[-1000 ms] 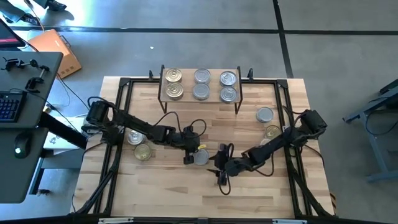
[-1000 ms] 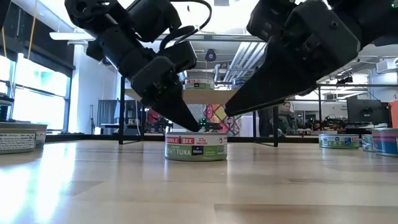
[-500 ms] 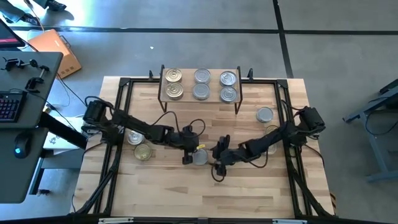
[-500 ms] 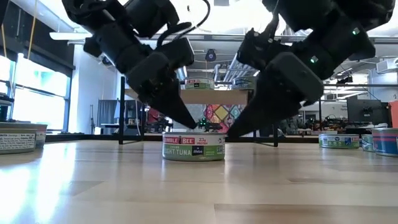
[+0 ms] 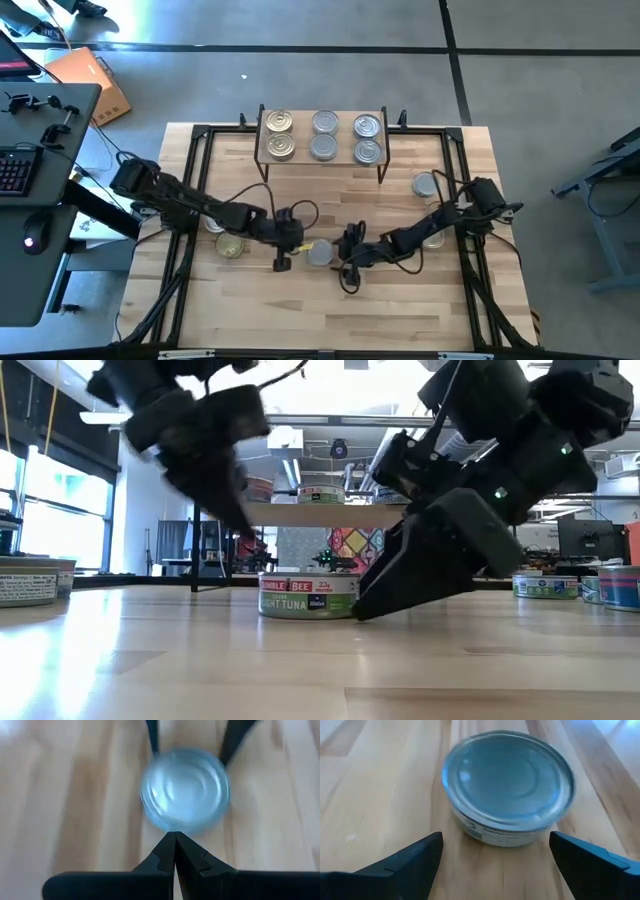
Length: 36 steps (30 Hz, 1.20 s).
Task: Stack canned seafood by type on shelf
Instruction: Stack the left green and white tuna can on top of the green and white tuna can on the shelf
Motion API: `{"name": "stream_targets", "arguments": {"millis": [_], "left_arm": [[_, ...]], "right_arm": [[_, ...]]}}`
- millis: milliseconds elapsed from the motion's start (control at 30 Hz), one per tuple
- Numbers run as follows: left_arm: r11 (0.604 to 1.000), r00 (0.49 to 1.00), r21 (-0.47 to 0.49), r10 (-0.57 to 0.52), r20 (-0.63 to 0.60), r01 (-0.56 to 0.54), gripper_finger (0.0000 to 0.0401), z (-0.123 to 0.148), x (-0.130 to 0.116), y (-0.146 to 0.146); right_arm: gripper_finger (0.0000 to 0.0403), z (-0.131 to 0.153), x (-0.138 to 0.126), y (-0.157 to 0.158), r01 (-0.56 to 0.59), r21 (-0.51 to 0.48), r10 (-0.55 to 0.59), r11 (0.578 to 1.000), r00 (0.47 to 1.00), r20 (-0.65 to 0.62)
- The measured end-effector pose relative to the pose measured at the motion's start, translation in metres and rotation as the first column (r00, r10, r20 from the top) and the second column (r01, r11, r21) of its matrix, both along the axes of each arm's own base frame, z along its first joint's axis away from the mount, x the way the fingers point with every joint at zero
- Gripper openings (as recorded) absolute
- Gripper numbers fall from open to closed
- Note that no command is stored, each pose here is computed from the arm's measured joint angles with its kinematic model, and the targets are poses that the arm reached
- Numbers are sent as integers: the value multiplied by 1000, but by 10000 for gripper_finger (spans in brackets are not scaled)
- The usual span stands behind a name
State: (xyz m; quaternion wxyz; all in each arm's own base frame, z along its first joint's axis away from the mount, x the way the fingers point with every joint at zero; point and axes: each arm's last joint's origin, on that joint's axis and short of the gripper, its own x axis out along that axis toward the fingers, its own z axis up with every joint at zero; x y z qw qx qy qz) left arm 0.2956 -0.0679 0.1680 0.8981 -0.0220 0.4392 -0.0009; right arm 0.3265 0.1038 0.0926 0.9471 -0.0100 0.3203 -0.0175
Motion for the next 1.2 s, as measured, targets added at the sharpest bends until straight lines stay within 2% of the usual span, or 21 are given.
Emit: {"name": "stream_targets", "arguments": {"millis": [133, 300, 467, 867, 1067, 1200], "left_arm": [[999, 999, -52, 9, -51, -11, 0, -24, -8, -6], [997, 999, -80, 25, 20, -23, 0, -45, 2, -7], [997, 999, -72, -13, 35, 15, 0, -58, 10, -8], [999, 998, -35, -18, 53, 20, 0, -58, 13, -7], [1000, 998, -20, -23, 54, 24, 0, -58, 13, -8], [1000, 1000, -22, -16, 10, 16, 0, -54, 9, -12]], "right_arm": [[360, -1, 4, -3, 43, 5, -43, 999, 999, 16], [360, 3, 14, -8, 61, 12, -62, 998, 997, 41], [361, 2, 22, -10, 58, -7, -58, 998, 998, 29], [360, -4, 27, -12, 62, -15, -61, 998, 996, 63], [339, -4, 27, -11, 72, -15, -71, 997, 995, 63], [335, -4, 26, -8, 83, 9, -84, 996, 996, 34]]}}
